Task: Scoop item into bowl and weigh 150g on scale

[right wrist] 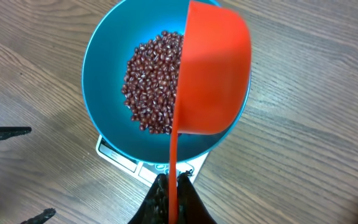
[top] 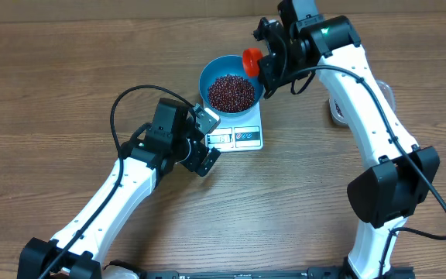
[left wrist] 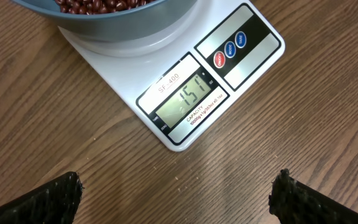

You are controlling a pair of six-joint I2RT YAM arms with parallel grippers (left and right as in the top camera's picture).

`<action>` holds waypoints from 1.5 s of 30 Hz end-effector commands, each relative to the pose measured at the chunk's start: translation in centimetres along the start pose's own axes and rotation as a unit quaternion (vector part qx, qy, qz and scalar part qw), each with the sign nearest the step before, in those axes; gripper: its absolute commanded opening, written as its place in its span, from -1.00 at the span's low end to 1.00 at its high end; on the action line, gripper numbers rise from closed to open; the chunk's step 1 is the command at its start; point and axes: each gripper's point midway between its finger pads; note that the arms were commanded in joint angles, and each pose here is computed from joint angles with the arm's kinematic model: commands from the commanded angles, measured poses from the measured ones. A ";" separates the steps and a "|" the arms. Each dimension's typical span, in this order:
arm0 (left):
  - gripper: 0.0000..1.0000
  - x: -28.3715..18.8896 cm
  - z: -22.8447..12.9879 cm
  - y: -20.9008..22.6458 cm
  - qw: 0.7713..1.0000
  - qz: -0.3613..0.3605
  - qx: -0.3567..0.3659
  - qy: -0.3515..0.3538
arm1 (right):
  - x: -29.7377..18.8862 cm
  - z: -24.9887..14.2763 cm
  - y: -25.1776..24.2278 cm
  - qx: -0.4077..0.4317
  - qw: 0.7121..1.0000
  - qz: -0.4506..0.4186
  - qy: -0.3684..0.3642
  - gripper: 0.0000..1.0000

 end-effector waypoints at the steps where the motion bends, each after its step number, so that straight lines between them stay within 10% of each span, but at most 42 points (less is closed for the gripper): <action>1: 0.99 0.3 -0.2 -0.3 1.000 -0.007 -0.004 0.001 | -1.5 1.1 1.1 -0.027 0.999 -0.017 -0.033 -0.92; 45: 0.99 0.3 -0.2 -0.3 1.000 -0.007 -0.004 0.001 | 9.8 -1.2 0.3 -0.099 0.982 -0.156 0.044 -0.93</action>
Point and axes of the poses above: each gripper's point midway between its finger pads, its own x axis out along the fingers, its own y axis along the line the jaws close on, z = x × y, and after that the axes turned 14 degrees about x, right-handed
